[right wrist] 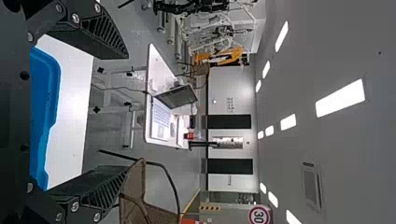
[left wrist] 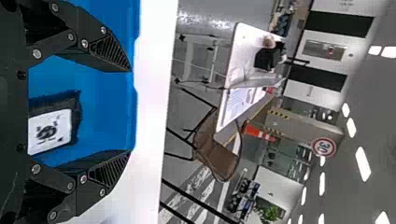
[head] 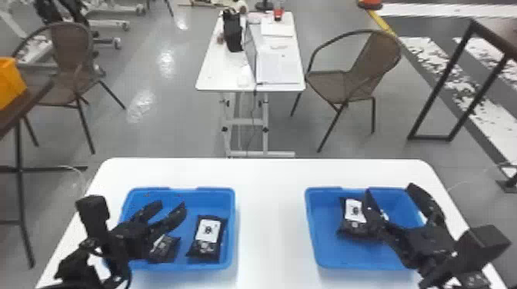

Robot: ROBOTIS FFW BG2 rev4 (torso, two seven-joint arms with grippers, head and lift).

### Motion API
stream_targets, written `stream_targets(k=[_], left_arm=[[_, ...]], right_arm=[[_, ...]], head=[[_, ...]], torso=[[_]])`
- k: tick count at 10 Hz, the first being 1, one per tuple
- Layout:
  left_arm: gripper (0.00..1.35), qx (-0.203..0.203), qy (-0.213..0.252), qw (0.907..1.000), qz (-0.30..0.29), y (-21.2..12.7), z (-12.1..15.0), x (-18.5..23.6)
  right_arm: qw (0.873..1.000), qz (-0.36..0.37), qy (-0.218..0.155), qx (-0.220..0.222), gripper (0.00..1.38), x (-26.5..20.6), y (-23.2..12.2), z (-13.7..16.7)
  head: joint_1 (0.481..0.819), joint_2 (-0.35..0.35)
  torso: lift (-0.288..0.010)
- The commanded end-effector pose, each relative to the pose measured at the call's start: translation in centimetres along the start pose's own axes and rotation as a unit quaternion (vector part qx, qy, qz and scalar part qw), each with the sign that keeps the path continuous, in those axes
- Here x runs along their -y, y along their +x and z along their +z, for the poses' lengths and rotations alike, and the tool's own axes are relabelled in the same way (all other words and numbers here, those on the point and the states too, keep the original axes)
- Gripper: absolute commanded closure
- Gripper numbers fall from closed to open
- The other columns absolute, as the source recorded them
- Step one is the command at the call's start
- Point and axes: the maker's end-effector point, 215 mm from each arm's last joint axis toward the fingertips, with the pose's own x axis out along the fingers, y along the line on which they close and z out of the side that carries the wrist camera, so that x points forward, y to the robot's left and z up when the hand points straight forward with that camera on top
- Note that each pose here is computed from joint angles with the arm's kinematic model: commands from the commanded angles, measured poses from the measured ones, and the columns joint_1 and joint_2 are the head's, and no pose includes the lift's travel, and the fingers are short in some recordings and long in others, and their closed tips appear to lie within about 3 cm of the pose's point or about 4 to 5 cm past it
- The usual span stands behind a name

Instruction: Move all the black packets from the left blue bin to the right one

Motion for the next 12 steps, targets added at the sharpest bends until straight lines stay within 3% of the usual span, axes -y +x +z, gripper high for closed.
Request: stream_targets(k=[1, 3, 5, 10, 12], left_arm=[[0.46, -0.047, -0.031, 0.9984, -0.001, 0.3, -3.1, 0.4], [0.46, -0.097, -0.053, 0.9939, 0.003, 0.9, -5.0, 0.7], [0.46, -0.180, -0.090, 0.9796, 0.002, 1.4, -8.1, 0.7], [0.46, -0.226, -0.104, 0.9679, -0.039, 4.7, -10.3, 1.4], [0.52, -0.224, -0.114, 0.9661, -0.057, 5.8, -11.1, 1.7]], right_arm=[[1.000, -0.002, 0.008, -0.002, 0.19, -0.2, -0.3, -0.1], [1.000, -0.001, 0.017, -0.001, 0.19, -0.4, -0.1, -0.2], [1.000, -0.001, 0.028, -0.001, 0.19, -0.5, 0.1, -0.4], [0.999, -0.002, 0.047, -0.001, 0.19, -0.5, 0.7, -0.8], [0.999, -0.002, 0.053, -0.001, 0.19, -0.5, 0.8, -1.0]], head=[[0.695, -0.014], [0.695, -0.026], [0.695, -0.034], [0.695, -0.058], [0.695, -0.069]], torso=[[0.000], [0.000], [0.000], [0.000], [0.000]])
